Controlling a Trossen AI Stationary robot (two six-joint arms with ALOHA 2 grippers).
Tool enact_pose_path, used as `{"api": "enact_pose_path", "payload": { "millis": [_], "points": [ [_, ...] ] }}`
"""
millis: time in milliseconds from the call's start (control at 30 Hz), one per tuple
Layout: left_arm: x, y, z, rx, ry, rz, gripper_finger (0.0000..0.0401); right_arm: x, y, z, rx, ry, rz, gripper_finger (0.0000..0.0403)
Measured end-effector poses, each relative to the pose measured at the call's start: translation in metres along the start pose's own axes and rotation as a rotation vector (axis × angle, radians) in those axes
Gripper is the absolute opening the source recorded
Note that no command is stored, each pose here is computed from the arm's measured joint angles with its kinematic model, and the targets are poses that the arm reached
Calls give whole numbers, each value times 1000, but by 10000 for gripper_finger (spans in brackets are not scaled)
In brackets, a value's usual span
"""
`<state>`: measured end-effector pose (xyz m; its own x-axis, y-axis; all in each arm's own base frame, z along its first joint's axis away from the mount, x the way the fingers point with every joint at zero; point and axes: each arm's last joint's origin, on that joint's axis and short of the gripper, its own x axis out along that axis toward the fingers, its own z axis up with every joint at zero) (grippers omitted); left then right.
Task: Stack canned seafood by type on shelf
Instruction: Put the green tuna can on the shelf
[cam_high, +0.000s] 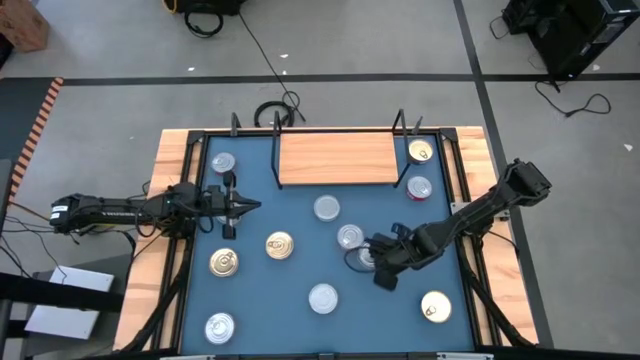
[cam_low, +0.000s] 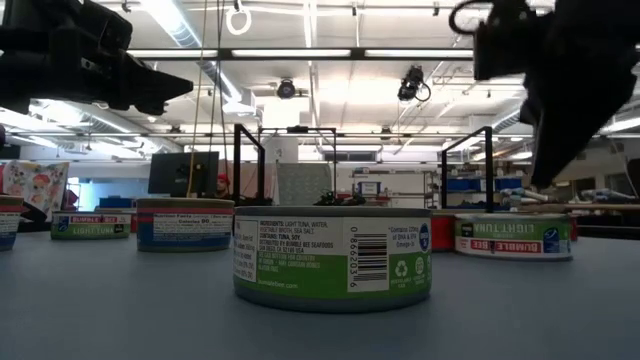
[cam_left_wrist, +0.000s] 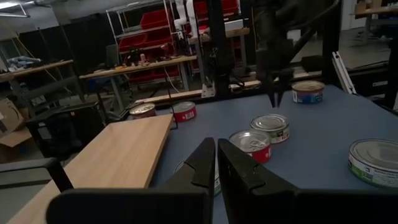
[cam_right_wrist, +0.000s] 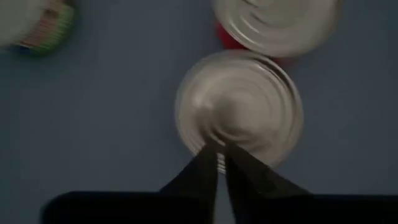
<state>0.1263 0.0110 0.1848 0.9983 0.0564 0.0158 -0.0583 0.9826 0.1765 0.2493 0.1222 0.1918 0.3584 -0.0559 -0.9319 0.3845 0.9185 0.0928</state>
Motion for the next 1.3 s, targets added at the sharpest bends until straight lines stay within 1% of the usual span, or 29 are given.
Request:
{"api": "enact_pose_path", "payload": {
  "millis": [100,200,267,333,467,567,733,867,933,1000,1133,1233,1300],
  "points": [
    [0,0,0,0,0,0,23,-3,7,0,-60,-28,39,106],
    [0,0,0,0,0,0,23,0,12,-2,-143,-38,53,154],
    [0,0,0,0,0,0,23,5,15,-4,-183,-26,44,170],
    [0,0,0,1,0,0,23,12,17,-6,-219,-9,26,172],
    [0,0,0,1,-1,0,23,28,19,-9,-284,35,-18,157],
    [0,0,0,2,0,4,23,32,25,-6,-330,45,-42,138],
    [0,0,0,2,1,10,23,40,32,-1,-421,86,-113,88],
    [0,0,0,2,1,10,23,43,36,0,-469,120,-139,40],
    [0,0,0,2,2,10,23,42,39,4,-474,120,-136,17],
    [0,0,0,2,2,10,23,39,41,7,-477,113,-138,7],
    [0,0,0,2,1,10,23,28,40,16,-447,100,-127,7],
    [0,0,0,2,0,10,23,15,37,26,-396,50,-116,3],
    [0,0,0,2,0,10,23,9,31,31,-348,41,-116,4]
  ]
}}
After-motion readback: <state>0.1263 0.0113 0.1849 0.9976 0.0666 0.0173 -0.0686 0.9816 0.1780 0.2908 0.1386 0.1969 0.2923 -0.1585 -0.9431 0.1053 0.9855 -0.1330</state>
